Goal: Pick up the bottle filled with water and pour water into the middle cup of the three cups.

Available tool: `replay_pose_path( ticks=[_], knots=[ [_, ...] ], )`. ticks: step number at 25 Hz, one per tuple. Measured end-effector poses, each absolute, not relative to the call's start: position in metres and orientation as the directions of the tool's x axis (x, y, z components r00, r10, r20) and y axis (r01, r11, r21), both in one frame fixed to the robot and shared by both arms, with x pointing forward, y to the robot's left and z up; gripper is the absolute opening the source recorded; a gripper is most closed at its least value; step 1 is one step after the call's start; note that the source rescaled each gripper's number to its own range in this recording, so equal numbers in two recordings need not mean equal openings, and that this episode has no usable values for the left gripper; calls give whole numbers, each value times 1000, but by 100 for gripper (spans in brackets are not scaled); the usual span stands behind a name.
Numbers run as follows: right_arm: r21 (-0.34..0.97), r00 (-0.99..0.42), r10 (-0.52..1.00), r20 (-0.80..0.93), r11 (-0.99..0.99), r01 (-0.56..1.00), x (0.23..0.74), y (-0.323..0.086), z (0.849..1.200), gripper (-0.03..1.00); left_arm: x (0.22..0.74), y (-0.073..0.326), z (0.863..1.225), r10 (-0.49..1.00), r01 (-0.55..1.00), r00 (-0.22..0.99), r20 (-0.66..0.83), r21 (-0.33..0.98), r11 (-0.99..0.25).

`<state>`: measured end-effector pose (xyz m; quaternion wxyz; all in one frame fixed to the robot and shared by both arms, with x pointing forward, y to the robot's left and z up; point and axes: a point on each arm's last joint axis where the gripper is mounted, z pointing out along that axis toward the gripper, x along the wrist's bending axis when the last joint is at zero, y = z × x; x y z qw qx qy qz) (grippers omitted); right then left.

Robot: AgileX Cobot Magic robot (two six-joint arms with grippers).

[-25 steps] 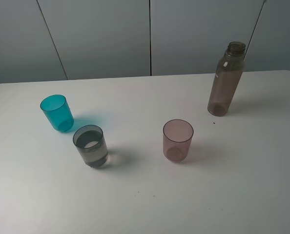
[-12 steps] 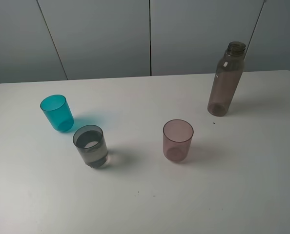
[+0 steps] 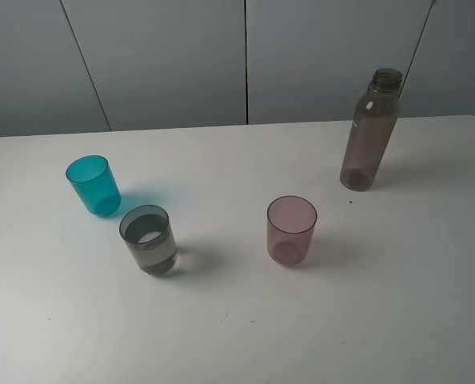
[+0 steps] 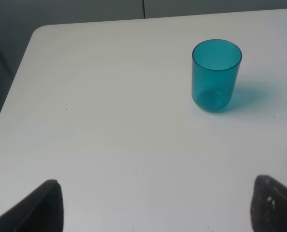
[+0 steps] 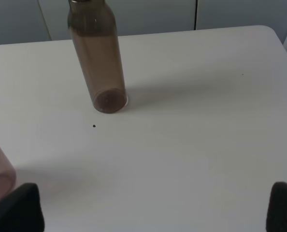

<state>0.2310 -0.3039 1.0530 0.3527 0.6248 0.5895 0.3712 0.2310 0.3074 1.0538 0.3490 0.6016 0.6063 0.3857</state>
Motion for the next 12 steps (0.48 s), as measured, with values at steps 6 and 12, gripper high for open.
replay_pose_path(
  ticks=[6,12],
  knots=[
    [878,30,998,48,-56,475,231,-304,1053,100,231,307,1054,999,460,-33,41,888,-21],
    [878,28,999,46,-54,475,231,-304,1053,100,231,307,1054,999,460,-33,41,888,-21]
  ],
)
